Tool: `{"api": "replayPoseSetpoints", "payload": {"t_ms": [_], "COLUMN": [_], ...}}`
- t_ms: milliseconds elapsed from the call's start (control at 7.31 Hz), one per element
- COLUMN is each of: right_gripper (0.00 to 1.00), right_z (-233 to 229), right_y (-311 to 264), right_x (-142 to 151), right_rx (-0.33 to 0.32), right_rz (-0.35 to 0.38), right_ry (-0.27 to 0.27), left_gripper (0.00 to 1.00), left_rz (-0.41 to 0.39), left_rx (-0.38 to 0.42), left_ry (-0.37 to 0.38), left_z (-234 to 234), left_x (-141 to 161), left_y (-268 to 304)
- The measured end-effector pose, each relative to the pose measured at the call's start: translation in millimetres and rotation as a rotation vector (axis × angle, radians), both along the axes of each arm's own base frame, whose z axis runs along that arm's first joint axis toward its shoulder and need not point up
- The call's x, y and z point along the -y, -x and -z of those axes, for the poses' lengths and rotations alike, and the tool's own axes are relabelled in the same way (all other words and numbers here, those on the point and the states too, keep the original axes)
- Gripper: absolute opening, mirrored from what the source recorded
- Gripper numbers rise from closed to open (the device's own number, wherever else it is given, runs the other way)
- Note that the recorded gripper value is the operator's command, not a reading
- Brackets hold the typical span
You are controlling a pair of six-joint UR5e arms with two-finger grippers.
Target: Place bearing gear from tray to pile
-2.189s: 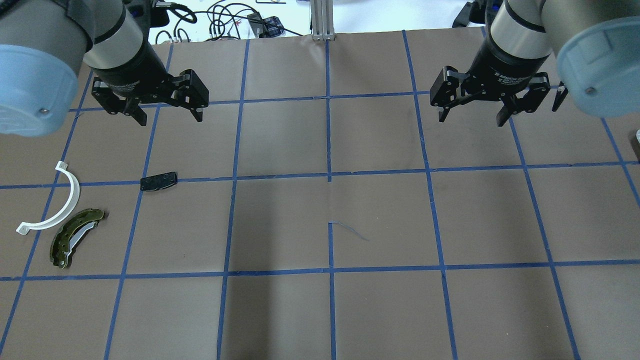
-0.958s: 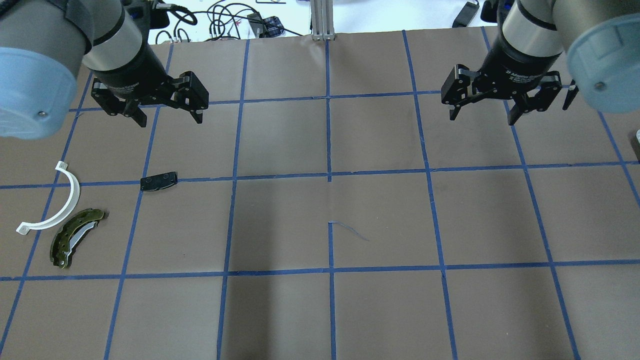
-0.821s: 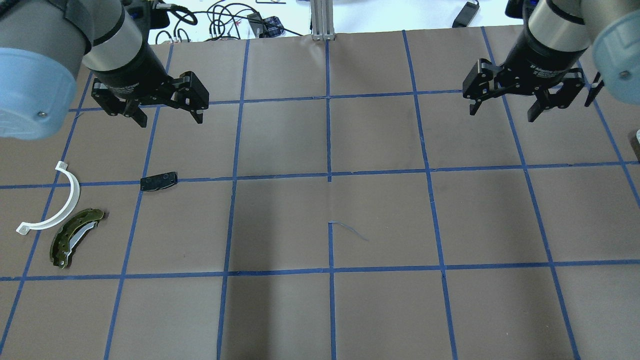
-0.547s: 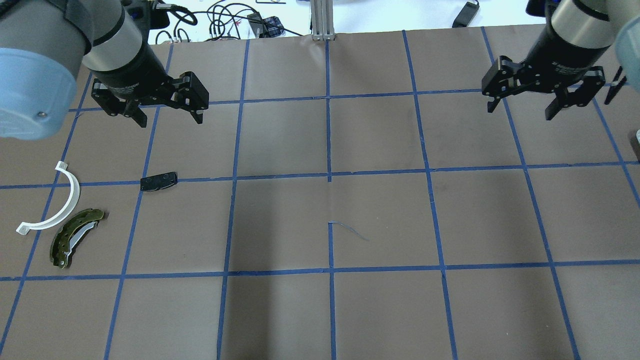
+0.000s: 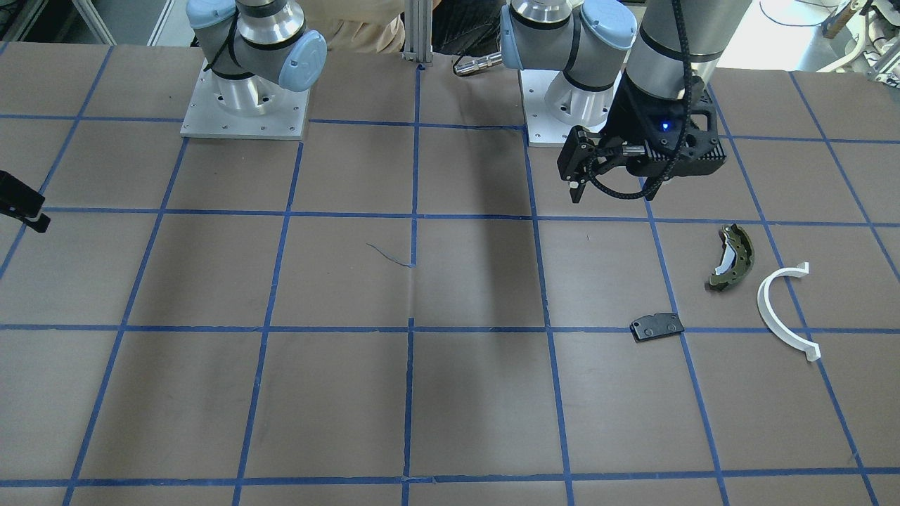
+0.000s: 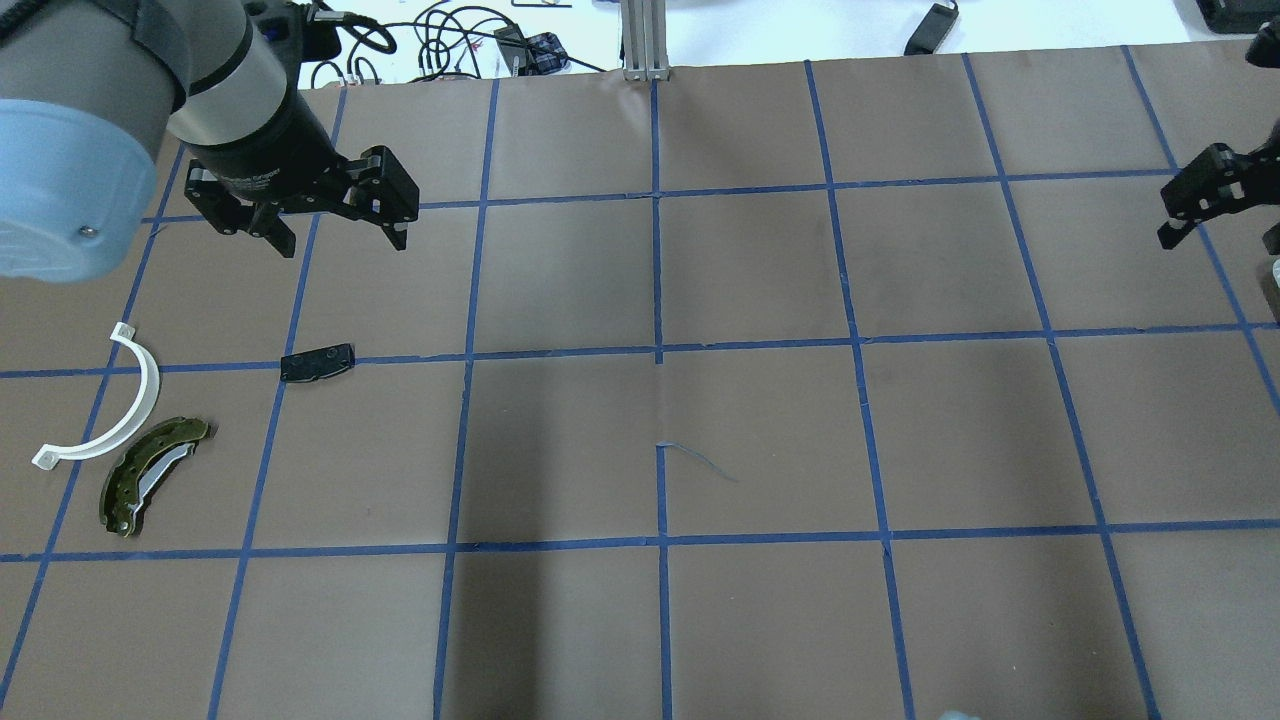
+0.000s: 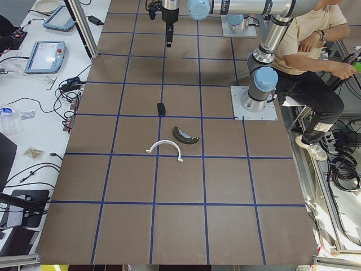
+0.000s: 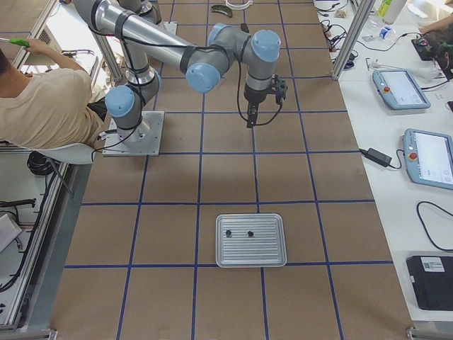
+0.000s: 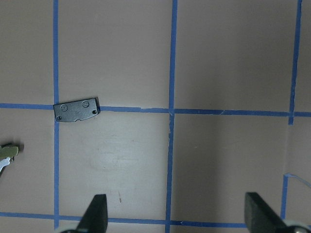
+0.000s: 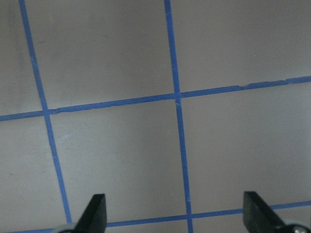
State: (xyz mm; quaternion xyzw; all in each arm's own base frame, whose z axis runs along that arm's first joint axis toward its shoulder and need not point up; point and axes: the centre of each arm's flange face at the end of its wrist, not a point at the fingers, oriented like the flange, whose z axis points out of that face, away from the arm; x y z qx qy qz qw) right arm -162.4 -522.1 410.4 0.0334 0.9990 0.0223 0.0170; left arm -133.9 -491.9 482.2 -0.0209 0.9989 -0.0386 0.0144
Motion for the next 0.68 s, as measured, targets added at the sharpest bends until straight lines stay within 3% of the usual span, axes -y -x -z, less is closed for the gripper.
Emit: {"api": "replayPoseSetpoints", "payload": {"t_ms": [274,684], "right_gripper": [1.00,1.00], "right_z": [25.5,57.0], "right_y": [79.1,169.2], "right_x": [-2.3,-8.1], "right_rx": [-0.015,-0.065], "right_rz": [-0.015,0.072], "right_ry": [0.029,0.040], "left_gripper": [1.00,1.00], "left_rz": [0.001,0.000], "left_rx": [-0.001,-0.001], "left_ry": [0.002,0.007], "left_z": [-0.8,-1.8], "left_x": [-1.0,-0.6], "left_y": [0.1,-0.7]}}
